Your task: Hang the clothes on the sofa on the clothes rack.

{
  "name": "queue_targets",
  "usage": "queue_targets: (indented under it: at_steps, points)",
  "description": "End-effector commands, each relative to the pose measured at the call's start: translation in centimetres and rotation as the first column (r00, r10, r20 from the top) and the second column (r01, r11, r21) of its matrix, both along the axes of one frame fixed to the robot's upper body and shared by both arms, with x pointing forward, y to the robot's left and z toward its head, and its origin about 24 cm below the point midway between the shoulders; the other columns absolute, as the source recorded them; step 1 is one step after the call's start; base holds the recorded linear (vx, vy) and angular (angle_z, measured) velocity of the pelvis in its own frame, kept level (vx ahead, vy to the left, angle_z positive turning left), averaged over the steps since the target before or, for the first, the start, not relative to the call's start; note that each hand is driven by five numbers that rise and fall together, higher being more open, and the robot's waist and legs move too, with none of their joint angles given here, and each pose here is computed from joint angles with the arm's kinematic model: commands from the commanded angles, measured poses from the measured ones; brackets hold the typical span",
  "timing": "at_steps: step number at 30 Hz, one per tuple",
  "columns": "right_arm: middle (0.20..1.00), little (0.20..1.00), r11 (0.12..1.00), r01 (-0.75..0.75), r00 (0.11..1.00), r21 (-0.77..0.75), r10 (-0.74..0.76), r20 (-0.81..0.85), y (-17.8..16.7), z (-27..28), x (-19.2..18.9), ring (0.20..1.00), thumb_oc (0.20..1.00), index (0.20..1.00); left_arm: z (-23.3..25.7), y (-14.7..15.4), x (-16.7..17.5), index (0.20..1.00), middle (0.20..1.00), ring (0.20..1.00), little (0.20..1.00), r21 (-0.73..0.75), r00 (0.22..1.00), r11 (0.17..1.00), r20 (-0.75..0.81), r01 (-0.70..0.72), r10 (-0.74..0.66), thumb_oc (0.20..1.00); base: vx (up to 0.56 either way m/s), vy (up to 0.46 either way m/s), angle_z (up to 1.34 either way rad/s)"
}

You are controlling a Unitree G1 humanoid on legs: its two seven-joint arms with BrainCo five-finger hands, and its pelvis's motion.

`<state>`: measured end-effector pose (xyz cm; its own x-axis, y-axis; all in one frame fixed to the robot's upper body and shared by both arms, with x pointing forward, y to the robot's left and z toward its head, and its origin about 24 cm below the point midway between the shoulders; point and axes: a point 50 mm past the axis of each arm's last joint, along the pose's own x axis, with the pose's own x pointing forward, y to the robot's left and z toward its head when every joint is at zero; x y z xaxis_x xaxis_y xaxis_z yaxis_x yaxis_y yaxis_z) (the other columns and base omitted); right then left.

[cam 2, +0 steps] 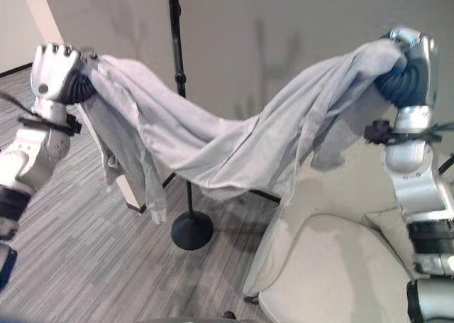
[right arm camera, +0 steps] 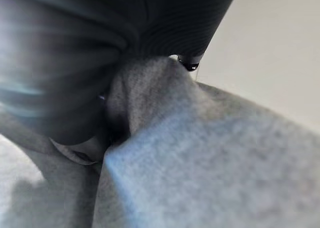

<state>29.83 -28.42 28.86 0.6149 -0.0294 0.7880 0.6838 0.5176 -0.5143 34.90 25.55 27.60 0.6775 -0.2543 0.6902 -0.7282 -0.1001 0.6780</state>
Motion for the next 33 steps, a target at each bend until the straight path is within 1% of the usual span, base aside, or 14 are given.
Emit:
queue_targets:
  at_steps: [1, 2, 3, 5, 8, 10, 13, 15, 18, 21, 23, 24, 26, 33]
  points:
    - [0.2, 0.2, 0.998, 0.061, 0.995, 0.016, -0.062, 0.079, -1.0, 2.2, -0.1, 0.2, 0.2, 0.2, 3.0, 1.6, -0.1, 0.2, 0.2, 0.2, 0.2, -0.049, 0.992, 0.996, 0.093, -0.078, 0.083, 0.2, 0.1, -0.028, 0.06]
    - [0.2, 0.2, 0.996, 0.088, 0.993, 0.019, -0.09, 0.081, -1.4, 2.9, 0.4, 0.2, 0.2, 0.2, 3.9, 1.8, 0.1, 0.2, 0.2, 0.2, 0.2, -0.039, 0.989, 0.994, 0.103, -0.102, 0.105, 0.2, 0.18, -0.06, 0.08]
    - [0.2, 0.2, 0.992, 0.124, 0.989, 0.027, -0.126, 0.072, -2.1, 3.8, 0.9, 0.2, 0.2, 0.2, 4.9, 3.1, 0.2, 0.2, 0.2, 0.2, 0.2, -0.044, 0.978, 0.983, 0.104, -0.176, 0.18, 0.2, 0.14, -0.049, 0.07]
    - [0.2, 0.2, 0.99, 0.139, 0.988, 0.023, -0.141, 0.066, -2.3, 4.3, 1.3, 0.2, 0.2, 0.2, 5.5, 3.5, 0.3, 0.2, 0.2, 0.2, 0.2, -0.034, 0.974, 0.979, 0.105, -0.2, 0.202, 0.2, 0.1, -0.049, 0.02]
    - [0.2, 0.2, 0.985, 0.172, 0.985, 0.018, -0.172, 0.022, -2.6, 5.3, 2.7, 0.2, 0.2, 0.2, 5.8, 5.8, 0.5, 0.2, 0.2, 0.2, 0.2, -0.015, 0.941, 0.943, 0.057, -0.332, 0.332, 0.2, 0.1, -0.057, -0.04]
    - [0.2, 0.2, 0.978, 0.208, 0.978, -0.009, -0.208, -0.016, -2.5, 6.3, 3.9, 0.2, 0.2, 0.2, 5.3, 8.3, 0.5, 0.2, 0.2, 0.2, 0.2, -0.018, 0.89, 0.89, -0.011, -0.456, 0.456, 0.2, 0.09, -0.067, -0.07]
    - [0.2, 0.2, 0.977, 0.212, 0.977, -0.01, -0.212, -0.013, -2.0, 7.4, 4.4, 0.2, 0.2, 0.2, 5.5, 9.4, 0.1, 0.2, 0.2, 0.2, 0.2, -0.051, 0.866, 0.865, -0.029, -0.5, 0.499, 0.2, 0.02, -0.065, -0.07]
    - [0.2, 0.2, 0.983, 0.183, 0.983, 0.0, -0.183, 0.0, -0.7, 8.4, 5.0, 0.2, 0.2, 0.2, 5.8, 10.3, -0.4, 0.2, 0.2, 0.2, 0.2, -0.083, 0.849, 0.845, -0.037, -0.528, 0.526, 0.2, -0.04, -0.101, -0.18]
    - [0.2, 0.2, 0.975, 0.218, 0.976, 0.031, -0.218, -0.006, -1.0, 9.7, 5.3, 0.2, 0.2, 0.2, 5.5, 10.7, -0.2, 0.2, 0.2, 0.2, 0.2, -0.134, 0.835, 0.824, -0.076, -0.55, 0.545, 0.2, -0.06, -0.056, -0.29]
    - [0.2, 0.2, 0.973, 0.231, 0.973, 0.026, -0.23, -0.029, -0.8, 10.0, 5.7, 0.2, 0.2, 0.2, 5.1, 11.2, -0.3, 0.2, 0.2, 0.2, 0.2, -0.169, 0.824, 0.807, -0.097, -0.566, 0.558, 0.2, 0.13, 0.099, 0.06]
    - [0.2, 0.2, 0.974, 0.228, 0.973, 0.015, -0.227, -0.041, -0.4, 10.0, 6.0, 0.2, 0.2, 0.2, 5.3, 10.7, 0.0, 0.2, 0.2, 0.2, 0.2, -0.166, 0.839, 0.822, -0.095, -0.544, 0.536, 0.2, 0.18, 0.134, -0.27]
    - [0.2, 0.2, 0.968, 0.251, 0.967, 0.018, -0.249, -0.058, -0.8, 10.0, 6.2, 0.2, 0.2, 0.2, 5.9, 10.2, 0.2, 0.2, 0.2, 0.2, 0.2, -0.167, 0.85, 0.834, -0.089, -0.526, 0.519, 0.2, 0.13, 0.066, -0.42]
    - [0.2, 0.2, 0.965, 0.259, 0.964, 0.03, -0.257, -0.065, -1.1, 10.1, 6.2, 0.2, 0.2, 0.2, 6.2, 10.1, 0.1, 0.2, 0.2, 0.2, 0.2, -0.167, 0.85, 0.834, -0.083, -0.526, 0.52, 0.2, 0.17, 0.074, -0.38]
    - [0.2, 0.2, 0.957, 0.289, 0.947, 0.025, -0.282, -0.155, -0.9, 9.1, 7.2, 0.2, 0.2, 0.2, 5.9, 11.5, -0.5, 0.2, 0.2, 0.2, 0.2, -0.162, 0.807, 0.79, -0.129, -0.591, 0.577, 0.2, 0.28, 0.154, -0.51]
